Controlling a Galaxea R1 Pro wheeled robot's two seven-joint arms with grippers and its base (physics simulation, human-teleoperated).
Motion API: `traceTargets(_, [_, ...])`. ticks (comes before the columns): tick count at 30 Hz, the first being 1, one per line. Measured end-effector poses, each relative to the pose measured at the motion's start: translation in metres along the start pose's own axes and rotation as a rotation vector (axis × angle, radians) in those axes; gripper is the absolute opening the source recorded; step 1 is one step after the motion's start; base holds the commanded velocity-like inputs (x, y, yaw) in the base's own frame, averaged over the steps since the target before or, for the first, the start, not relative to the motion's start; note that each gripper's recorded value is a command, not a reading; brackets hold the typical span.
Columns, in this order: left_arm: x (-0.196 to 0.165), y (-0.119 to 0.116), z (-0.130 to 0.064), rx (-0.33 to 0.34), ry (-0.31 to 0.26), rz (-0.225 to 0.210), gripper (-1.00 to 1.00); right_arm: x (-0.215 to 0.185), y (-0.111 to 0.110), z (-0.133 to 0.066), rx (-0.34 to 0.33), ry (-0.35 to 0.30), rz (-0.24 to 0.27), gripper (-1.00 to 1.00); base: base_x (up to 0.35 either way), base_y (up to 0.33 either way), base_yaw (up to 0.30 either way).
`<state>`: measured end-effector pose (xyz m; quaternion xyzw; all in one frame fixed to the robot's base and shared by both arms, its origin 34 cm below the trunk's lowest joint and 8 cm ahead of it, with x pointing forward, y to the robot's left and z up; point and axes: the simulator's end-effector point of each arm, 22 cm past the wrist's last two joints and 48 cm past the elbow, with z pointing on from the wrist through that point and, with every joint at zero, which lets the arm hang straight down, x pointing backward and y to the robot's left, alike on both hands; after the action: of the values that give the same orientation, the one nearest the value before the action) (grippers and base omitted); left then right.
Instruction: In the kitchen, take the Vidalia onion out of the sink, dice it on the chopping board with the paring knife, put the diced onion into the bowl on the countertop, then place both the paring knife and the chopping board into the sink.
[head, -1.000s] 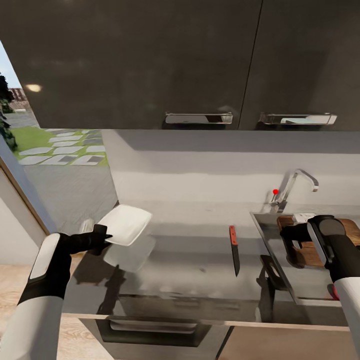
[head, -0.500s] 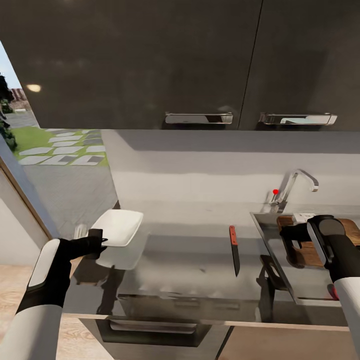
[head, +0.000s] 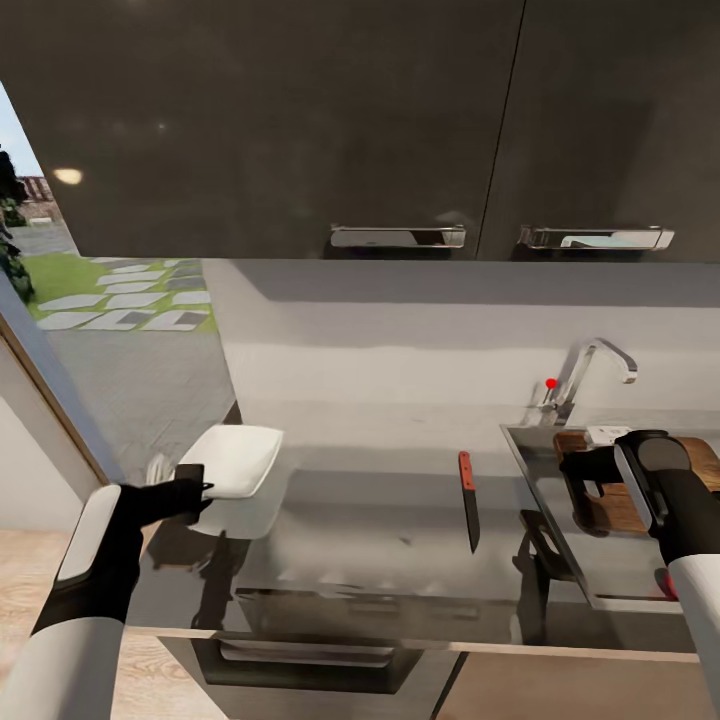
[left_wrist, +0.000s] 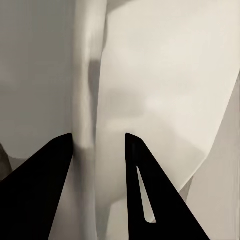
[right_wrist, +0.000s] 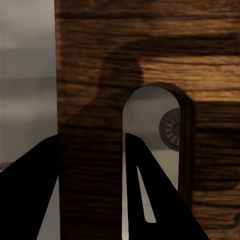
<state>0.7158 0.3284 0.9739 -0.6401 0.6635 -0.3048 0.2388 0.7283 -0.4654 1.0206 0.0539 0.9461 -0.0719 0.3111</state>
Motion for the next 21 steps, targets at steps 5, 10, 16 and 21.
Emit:
traceTargets(5, [-0.0044, -0.0007, 0.0006, 0.027, -0.014, -0.017, -1.0, 0.0, 0.0007, 0.0, -0.002, 0.0, 0.001, -1.0, 0.0, 0.0, 0.0])
traceTargets(10, [-0.0059, -0.0025, 0.0007, 0.04, -0.019, -0.012, -1.0, 0.0, 0.0005, 0.0, -0.001, 0.0, 0.0, -1.0, 0.0, 0.0, 0.0])
traceTargets(16, [-0.0066, -0.0006, 0.0007, 0.041, -0.018, -0.015, -1.0, 0.0, 0.0006, 0.0, -0.001, 0.0, 0.0, -1.0, 0.0, 0.0, 0.0])
traceTargets(21, [-0.0066, -0.0008, 0.0006, 0.043, -0.017, -0.016, 1.0, -0.0001, 0.0005, -0.0001, -0.002, 0.0, 0.001, -1.0, 0.0, 0.0, 0.0])
